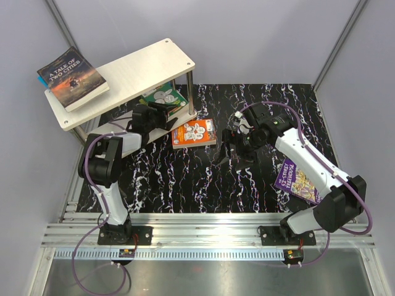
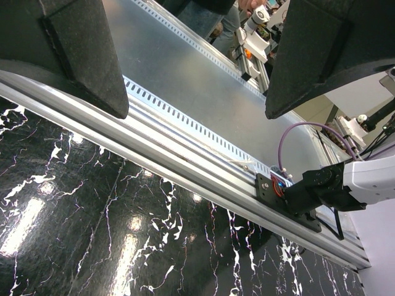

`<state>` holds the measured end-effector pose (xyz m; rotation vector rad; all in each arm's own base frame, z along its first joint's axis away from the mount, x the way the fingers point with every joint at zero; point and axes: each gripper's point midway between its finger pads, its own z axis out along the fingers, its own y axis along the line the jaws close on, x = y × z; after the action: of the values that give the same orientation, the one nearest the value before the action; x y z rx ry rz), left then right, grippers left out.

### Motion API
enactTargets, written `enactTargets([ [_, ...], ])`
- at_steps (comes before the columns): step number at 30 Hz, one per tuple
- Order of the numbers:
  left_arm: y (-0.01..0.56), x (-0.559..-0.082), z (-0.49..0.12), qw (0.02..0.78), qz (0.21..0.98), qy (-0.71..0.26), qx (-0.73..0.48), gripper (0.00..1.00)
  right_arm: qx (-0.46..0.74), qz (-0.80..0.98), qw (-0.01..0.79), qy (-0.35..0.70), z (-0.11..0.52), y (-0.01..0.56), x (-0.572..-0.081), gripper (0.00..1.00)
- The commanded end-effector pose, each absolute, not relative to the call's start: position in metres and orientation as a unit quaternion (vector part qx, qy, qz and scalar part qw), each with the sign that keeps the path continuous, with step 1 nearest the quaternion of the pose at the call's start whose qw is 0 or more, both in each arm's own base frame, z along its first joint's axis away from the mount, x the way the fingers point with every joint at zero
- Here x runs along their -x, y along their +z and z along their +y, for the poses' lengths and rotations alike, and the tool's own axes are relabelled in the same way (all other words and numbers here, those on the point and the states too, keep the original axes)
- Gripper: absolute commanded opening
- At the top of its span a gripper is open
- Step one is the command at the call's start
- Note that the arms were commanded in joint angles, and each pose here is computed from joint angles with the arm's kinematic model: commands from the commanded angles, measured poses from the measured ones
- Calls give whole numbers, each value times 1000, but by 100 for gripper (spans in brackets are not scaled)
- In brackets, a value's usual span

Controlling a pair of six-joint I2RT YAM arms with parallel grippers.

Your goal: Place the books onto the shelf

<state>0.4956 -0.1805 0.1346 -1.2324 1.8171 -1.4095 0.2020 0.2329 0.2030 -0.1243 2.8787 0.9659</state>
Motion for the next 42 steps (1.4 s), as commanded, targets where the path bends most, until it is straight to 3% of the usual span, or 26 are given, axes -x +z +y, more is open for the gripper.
enactTargets([
  [1,165,-491,-188,264,683,-536,420,70,51,938,73,336,236,216,-201,100],
  [10,166,-473,-184,254,702,-518,417,77,51,937,73,338,236,217,-202,100],
  [31,159,-431,-160,254,717,-489,427,78,51,934,70,346,237,217,-198,100],
  [42,154,-371,-146,266,766,-426,401,79,24,942,69,327,238,208,-228,100],
])
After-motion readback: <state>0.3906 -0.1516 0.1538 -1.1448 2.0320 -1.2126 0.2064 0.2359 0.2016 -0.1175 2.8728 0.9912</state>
